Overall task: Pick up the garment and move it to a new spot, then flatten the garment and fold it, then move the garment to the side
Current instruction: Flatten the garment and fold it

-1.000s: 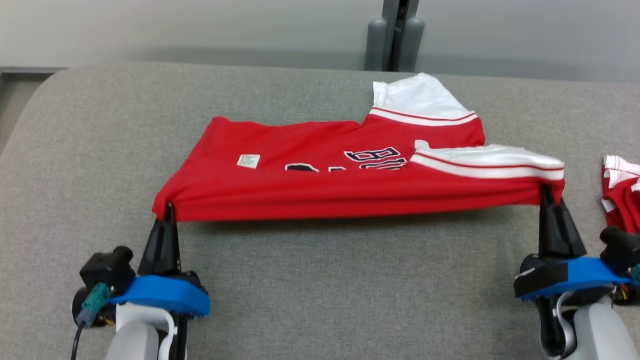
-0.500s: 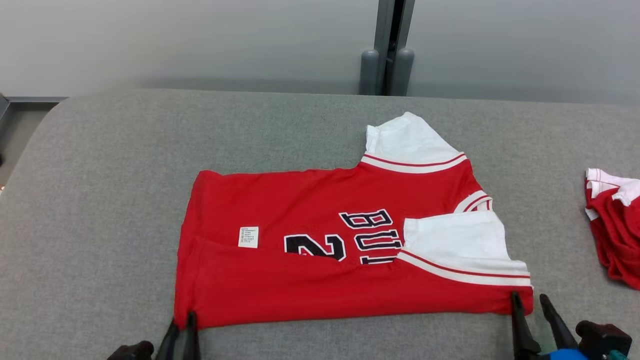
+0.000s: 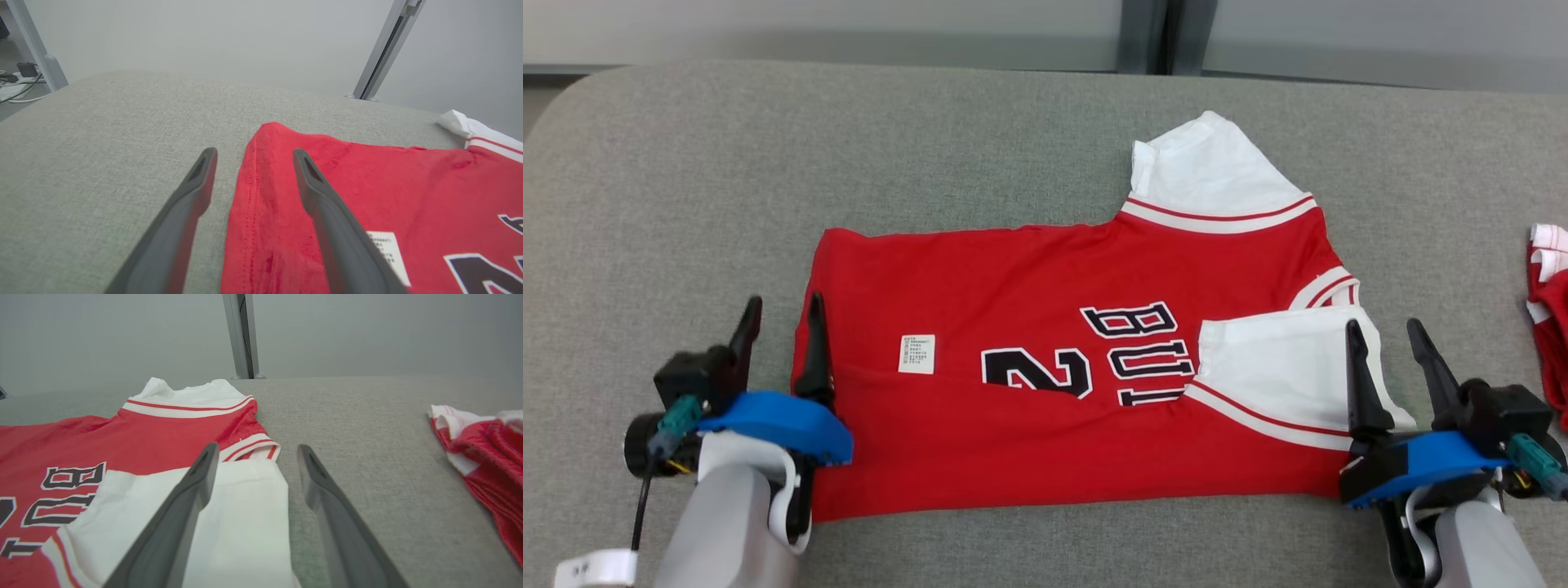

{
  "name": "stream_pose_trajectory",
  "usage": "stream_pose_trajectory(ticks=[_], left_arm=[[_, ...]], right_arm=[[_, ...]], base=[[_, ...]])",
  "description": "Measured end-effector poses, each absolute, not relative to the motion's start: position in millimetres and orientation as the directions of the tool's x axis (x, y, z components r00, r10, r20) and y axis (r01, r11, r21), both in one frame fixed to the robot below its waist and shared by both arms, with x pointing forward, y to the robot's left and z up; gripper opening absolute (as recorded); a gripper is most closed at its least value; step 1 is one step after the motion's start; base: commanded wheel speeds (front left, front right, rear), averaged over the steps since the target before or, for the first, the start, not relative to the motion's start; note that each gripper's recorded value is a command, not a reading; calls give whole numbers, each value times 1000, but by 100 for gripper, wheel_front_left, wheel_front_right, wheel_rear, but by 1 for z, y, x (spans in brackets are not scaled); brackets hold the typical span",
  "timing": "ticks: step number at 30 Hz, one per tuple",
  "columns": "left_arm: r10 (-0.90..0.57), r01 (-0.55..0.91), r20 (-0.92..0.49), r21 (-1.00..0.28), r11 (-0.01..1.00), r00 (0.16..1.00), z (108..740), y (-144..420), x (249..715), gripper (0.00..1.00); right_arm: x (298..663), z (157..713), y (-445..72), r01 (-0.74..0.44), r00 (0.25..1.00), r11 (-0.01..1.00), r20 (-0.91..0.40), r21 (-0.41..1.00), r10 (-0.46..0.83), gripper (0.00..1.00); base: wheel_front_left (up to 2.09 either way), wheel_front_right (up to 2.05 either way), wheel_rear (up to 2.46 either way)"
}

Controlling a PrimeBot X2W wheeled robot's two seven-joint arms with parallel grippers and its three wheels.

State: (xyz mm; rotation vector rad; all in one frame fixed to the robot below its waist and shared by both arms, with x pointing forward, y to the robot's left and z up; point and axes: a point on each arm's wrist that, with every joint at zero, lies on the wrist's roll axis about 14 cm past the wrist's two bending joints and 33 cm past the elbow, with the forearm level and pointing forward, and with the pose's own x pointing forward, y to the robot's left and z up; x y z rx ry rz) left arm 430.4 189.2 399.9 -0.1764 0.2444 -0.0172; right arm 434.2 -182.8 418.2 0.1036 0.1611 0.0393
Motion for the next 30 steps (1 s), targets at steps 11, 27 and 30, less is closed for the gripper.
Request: stream_pose_trajectory(ticks=[11,27,30], left_arm=[[-103,62,-336,-130,990,936,373,187,490,100],[-117,67,-438,-128,990,891,347,188,500,0],[-117,72,-429,-119,990,896,351,190,502,0]], right_arm=[[466,408,-168,-76,983,992,-162,101,92,100],[537,443,-163,-202,968,979,-158,-32,194,100],[554,441,-158,-234,947,971,-241,-55,214,100]], base=[[0,0,0],[0,0,0],[0,0,0]])
